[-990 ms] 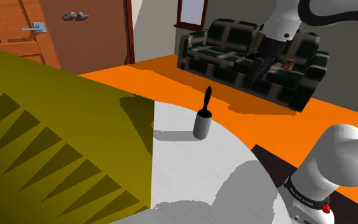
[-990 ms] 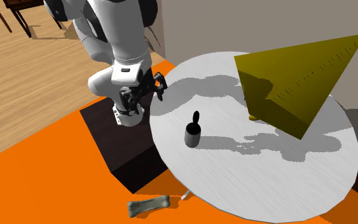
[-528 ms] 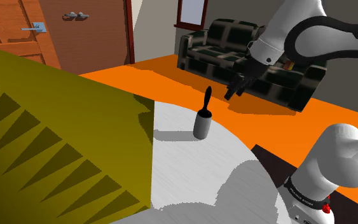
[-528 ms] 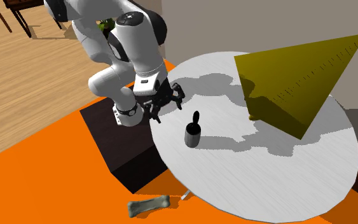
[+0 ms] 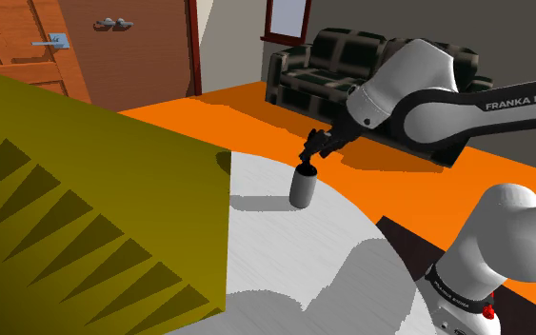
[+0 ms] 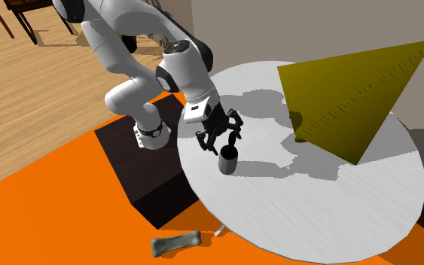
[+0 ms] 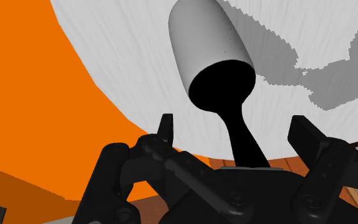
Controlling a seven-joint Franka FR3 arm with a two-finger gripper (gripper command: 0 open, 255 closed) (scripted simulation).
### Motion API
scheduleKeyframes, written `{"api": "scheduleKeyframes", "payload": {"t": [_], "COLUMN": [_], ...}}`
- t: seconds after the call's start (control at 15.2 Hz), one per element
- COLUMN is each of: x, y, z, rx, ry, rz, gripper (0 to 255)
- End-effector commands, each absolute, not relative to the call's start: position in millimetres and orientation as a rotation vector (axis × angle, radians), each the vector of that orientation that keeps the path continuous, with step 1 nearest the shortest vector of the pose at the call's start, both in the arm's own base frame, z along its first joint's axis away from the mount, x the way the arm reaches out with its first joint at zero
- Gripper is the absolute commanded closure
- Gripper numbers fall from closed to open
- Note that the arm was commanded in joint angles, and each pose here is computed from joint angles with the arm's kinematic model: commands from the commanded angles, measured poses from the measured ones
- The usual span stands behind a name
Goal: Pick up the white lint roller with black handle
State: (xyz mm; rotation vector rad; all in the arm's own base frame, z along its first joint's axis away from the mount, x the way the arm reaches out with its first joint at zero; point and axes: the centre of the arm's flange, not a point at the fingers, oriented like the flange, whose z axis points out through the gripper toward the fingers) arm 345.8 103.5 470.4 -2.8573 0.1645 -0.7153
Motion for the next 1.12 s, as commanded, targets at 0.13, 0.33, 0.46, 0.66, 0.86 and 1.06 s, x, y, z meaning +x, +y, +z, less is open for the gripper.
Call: {"api": "scheduleKeyframes", "payload": {"t": [0.13,0.33,0.46,0.66,0.86,1.06], "x": [346.1,346.1,346.1,344.8,344.8,344.8], "y": [106.3,106.3,106.3,106.8,106.8,106.9], "z": [448.8,432.9,429.9,430.7,431.0,430.9], "rx": [-2.846,-2.846,-2.846,-2.846,-2.846,-2.846], "ry": [0.171,0.171,0.171,0.171,0.171,0.171], "rz": [-0.737,-0.737,-0.737,-0.737,-0.737,-0.737], "gripper": [0,0,0,255,255,255]}}
